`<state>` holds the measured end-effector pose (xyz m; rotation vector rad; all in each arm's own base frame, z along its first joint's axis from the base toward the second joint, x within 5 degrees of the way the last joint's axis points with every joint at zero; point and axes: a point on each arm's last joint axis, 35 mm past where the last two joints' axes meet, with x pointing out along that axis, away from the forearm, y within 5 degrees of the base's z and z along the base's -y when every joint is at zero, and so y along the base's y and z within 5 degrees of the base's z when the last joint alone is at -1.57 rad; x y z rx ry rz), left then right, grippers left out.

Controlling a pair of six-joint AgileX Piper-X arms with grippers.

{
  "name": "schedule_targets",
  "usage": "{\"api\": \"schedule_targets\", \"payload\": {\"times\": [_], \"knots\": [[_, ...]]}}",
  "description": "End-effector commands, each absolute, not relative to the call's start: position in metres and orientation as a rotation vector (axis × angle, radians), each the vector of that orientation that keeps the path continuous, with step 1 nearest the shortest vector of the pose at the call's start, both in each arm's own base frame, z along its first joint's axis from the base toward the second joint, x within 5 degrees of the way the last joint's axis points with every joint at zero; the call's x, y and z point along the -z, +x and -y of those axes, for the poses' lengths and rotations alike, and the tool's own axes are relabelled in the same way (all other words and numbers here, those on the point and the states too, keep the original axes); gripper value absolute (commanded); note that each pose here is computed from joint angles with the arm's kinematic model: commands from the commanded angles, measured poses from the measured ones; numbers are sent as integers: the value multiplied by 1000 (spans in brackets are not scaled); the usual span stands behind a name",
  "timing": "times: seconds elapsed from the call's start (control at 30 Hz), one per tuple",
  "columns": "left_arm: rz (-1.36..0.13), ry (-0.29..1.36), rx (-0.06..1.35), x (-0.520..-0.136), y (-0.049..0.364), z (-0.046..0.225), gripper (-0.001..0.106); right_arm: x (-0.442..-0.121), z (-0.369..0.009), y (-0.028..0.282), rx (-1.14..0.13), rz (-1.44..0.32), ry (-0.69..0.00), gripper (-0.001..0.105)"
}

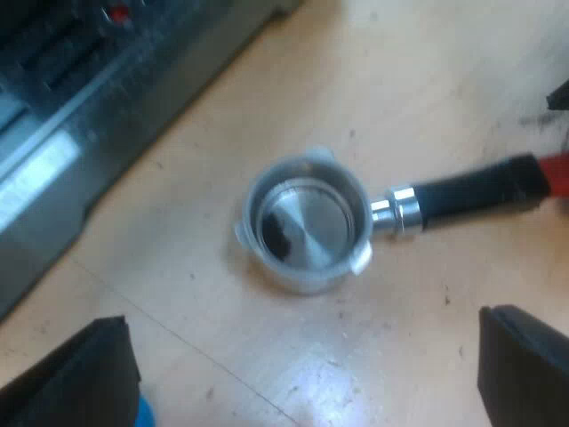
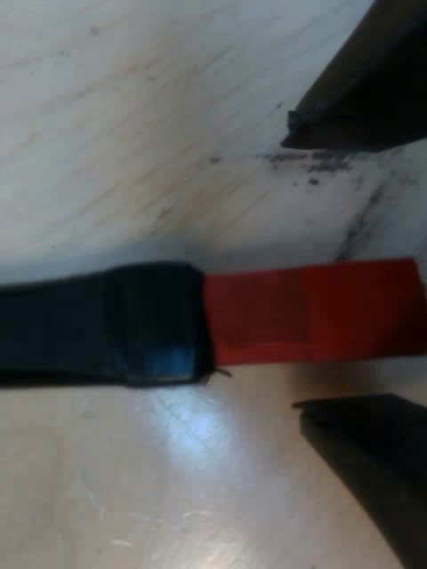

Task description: Grind coffee beans and then tamp

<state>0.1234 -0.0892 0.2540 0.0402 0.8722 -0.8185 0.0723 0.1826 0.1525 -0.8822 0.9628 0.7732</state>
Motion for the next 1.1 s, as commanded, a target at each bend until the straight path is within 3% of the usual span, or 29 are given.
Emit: {"api": "schedule_targets", "payload": {"times": [0.03, 0.1, 0.27, 0.33, 0.5, 0.57, 0.67, 0.9, 1.1], "knots": [[-841, 37, 812, -261, 118, 86, 80, -164, -183, 73, -743, -999, -907, 61], [-831, 28, 798, -264, 112, 82, 80, -183, -191, 75, -746, -1002, -915, 62], [-759, -57, 759, -285, 99, 73, 80, -219, -205, 80, -769, -944, -866, 90], [-736, -45, 720, -294, 97, 71, 80, -230, -209, 81, -781, -915, -834, 96], [-729, -20, 635, -314, 93, 64, 80, -252, -216, 83, -818, -803, -721, 97], [-744, -62, 607, -320, 92, 62, 80, -261, -222, 85, -839, -728, -644, 97], [-754, -101, 543, -322, 93, 57, 80, -270, -232, 89, -879, -611, -586, 97], [-782, -144, 403, -318, 99, 43, 80, -275, -245, 93, -929, -414, -506, 97], [-863, -124, 378, -309, 111, 46, 80, -251, -242, 90, -1001, -330, -554, 97]]}}
